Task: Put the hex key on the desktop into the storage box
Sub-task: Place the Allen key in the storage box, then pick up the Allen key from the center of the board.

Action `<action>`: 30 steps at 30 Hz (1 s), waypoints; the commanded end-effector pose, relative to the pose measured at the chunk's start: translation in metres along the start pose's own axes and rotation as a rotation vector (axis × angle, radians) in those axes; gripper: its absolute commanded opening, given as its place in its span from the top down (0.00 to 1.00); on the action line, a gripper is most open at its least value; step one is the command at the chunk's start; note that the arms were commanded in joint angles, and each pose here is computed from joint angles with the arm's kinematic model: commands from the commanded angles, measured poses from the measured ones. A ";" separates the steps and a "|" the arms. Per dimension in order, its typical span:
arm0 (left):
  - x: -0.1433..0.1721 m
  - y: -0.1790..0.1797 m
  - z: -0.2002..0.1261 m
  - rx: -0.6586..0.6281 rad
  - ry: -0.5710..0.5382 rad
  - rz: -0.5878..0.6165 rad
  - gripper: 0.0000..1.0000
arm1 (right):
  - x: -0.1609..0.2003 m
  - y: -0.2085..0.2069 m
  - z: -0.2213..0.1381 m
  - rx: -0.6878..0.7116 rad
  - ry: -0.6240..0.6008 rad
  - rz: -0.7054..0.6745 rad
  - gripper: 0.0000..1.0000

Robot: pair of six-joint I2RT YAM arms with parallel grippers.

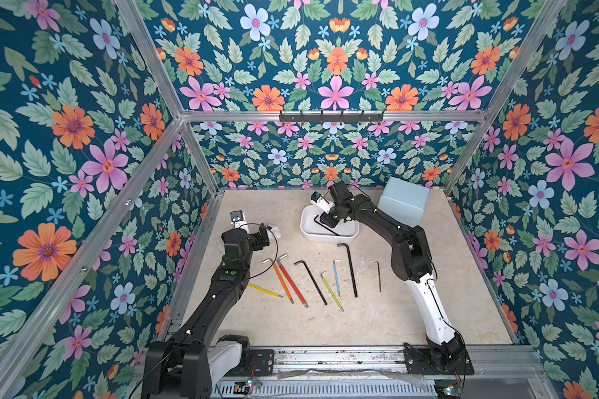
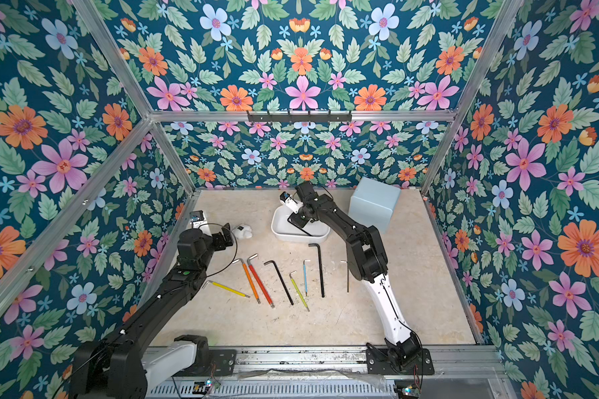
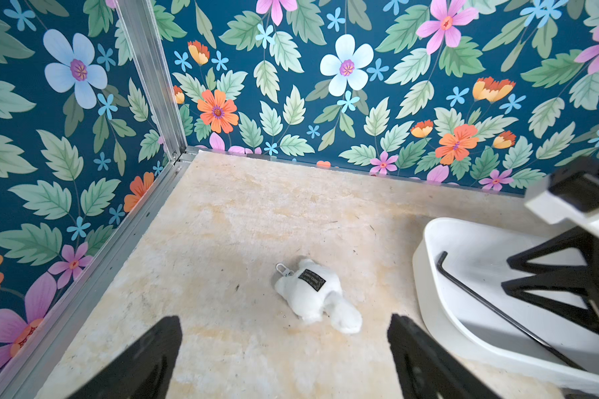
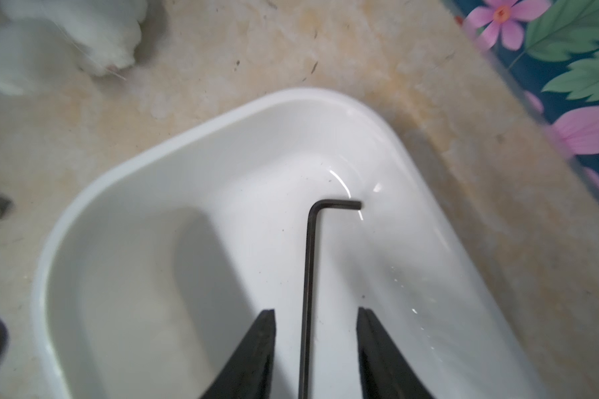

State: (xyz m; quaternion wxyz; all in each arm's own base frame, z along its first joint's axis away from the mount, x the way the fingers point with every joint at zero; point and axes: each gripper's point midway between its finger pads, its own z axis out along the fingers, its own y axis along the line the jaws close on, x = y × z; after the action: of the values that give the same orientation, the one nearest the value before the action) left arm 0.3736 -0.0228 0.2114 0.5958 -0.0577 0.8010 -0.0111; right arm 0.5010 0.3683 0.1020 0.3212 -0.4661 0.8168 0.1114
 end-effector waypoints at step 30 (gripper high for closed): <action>-0.010 -0.011 0.000 0.052 -0.001 -0.070 0.01 | 0.219 0.027 -0.207 0.382 0.242 0.951 0.26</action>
State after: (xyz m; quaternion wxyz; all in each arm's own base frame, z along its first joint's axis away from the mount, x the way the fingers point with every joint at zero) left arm 0.3747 -0.0289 0.2166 0.5930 -0.0714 0.8009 -0.0412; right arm 0.3293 0.1348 0.1378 0.2615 -0.0145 0.9644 0.0364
